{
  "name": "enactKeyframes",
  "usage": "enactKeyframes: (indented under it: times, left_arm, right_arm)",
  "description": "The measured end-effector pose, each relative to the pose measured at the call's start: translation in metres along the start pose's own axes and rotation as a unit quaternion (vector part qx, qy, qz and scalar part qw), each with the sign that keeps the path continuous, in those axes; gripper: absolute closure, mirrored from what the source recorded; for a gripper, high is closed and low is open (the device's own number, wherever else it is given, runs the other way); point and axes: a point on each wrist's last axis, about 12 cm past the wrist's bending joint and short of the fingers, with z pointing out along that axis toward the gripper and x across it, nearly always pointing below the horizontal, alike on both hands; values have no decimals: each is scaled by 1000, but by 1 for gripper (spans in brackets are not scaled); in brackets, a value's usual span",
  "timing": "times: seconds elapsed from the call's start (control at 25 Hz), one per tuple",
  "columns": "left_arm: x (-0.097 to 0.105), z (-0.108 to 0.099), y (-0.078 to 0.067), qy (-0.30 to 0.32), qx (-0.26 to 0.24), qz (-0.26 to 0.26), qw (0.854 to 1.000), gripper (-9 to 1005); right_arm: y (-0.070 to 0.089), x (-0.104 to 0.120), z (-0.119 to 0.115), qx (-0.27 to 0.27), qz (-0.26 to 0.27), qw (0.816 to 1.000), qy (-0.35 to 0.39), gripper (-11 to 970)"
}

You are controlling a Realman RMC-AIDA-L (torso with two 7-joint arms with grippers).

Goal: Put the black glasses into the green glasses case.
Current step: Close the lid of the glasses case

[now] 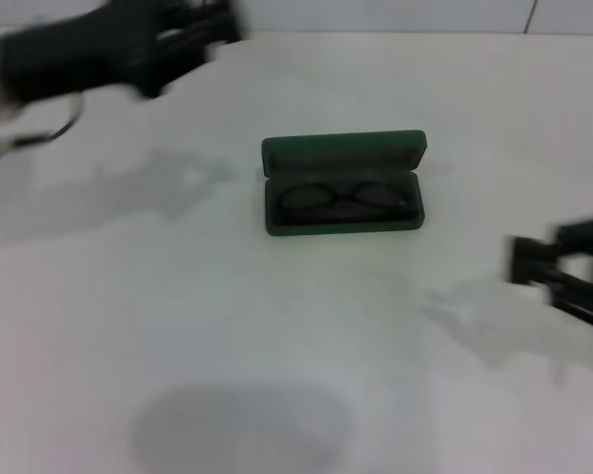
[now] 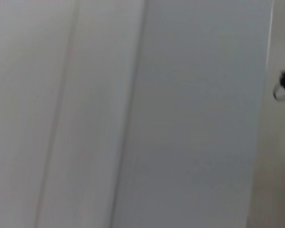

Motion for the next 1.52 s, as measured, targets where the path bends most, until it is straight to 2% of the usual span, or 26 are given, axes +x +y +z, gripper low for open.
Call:
enactKeyframes:
  times: [0.12, 0.2, 0.36, 0.52, 0.6, 0.76, 0.96, 1.52]
  left_arm:
    - [-17, 41, 20, 76, 20, -9, 997, 883]
    - [-21, 70, 31, 144, 22, -10, 989, 854]
    - [-13, 116, 40, 258, 4, 13, 966, 815]
    - [2, 141, 41, 321, -18, 34, 946, 773]
    - [9, 149, 40, 334, -26, 39, 941, 736]
    - [19, 154, 39, 347, -39, 42, 936, 738]
    - [29, 151, 39, 355, -54, 38, 933, 740]
    - [35, 150, 38, 357, -65, 35, 931, 747]
  right_arm:
    - [9, 20, -33, 4, 50, 998, -41, 829]
    - [11, 31, -40, 9, 69, 996, -61, 829]
    - [13, 47, -39, 19, 89, 993, -76, 828]
    - [9, 52, -31, 12, 98, 992, -72, 827]
    - [6, 53, -28, 12, 101, 993, -68, 827]
    - [3, 54, -23, 11, 103, 993, -62, 826]
    - [1, 54, -23, 14, 103, 993, -62, 825]
    - [-2, 60, -22, 34, 115, 990, -68, 822]
